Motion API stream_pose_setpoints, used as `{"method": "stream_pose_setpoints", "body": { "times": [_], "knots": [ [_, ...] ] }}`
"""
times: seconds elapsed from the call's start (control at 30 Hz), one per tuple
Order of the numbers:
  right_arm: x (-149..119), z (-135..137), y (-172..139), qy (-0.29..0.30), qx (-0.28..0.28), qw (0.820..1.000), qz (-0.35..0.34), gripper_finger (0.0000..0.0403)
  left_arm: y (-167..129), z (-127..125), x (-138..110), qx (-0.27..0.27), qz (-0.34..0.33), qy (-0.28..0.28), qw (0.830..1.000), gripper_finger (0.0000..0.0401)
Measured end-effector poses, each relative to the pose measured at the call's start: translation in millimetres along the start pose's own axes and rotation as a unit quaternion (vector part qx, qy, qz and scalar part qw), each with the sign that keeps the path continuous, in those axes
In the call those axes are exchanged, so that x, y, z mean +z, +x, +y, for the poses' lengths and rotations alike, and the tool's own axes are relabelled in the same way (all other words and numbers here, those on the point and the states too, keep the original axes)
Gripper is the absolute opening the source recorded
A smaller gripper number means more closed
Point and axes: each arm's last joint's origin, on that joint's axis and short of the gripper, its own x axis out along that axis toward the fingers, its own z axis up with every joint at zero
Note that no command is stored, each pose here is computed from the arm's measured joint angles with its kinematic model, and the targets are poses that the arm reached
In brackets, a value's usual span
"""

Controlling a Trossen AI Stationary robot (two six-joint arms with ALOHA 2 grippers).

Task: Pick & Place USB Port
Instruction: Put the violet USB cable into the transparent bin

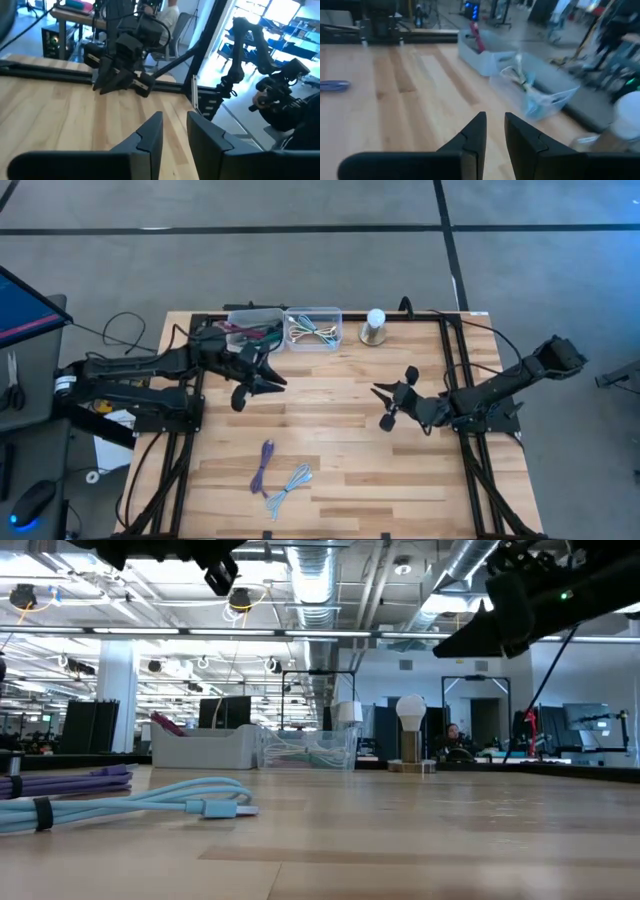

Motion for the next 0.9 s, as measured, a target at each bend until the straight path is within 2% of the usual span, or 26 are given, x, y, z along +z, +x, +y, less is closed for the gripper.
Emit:
{"method": "stream_pose_setpoints", "body": {
  "times": [0.1, 0.2, 0.37, 0.5, 0.57, 0.7, 0.83, 0.9],
  "knots": [
    [4.8, -0.4, -7.1, -0.015, -0.015, 1.000, -0.015, 0.0055, -2.5, -5.2, 2.5, -0.008, -0.008, 0.007, 1.000, 0.0076],
    [3.6, -2.5, -19.0, -0.029, -0.003, 0.999, -0.014, 0.0042, -7.9, -11.8, 3.0, -0.018, -0.004, 0.027, 0.999, 0.0061],
    [-5.8, -16.3, -41.5, 0.009, 0.030, 0.999, -0.041, 0.0018, -18.8, -22.6, 0.7, -0.003, 0.014, 0.030, 0.999, 0.0037],
    [-8.9, -29.0, -53.7, 0.045, 0.049, 0.995, -0.068, 0.0005, -20.2, -29.3, -9.7, 0.039, 0.033, 0.023, 0.998, 0.0019],
    [-10.3, -33.3, -57.3, 0.056, 0.054, 0.994, -0.078, 0.0003, -17.4, -31.3, -20.2, 0.060, 0.046, 0.002, 0.997, 0.0011],
    [-12.9, -37.0, -61.7, 0.059, 0.063, 0.993, -0.081, 0.0002, -10.8, -34.2, -41.9, 0.109, 0.073, -0.088, 0.987, 0.0006],
    [-13.5, -37.0, -62.9, 0.056, 0.067, 0.993, -0.080, 0.0002, -5.9, -35.0, -58.9, 0.180, 0.122, -0.175, 0.960, 0.0009],
    [-13.8, -37.1, -62.7, 0.056, 0.066, 0.993, -0.079, 0.0002, -1.2, -35.1, -65.0, 0.204, 0.136, -0.196, 0.950, 0.0007]
  ]
}}
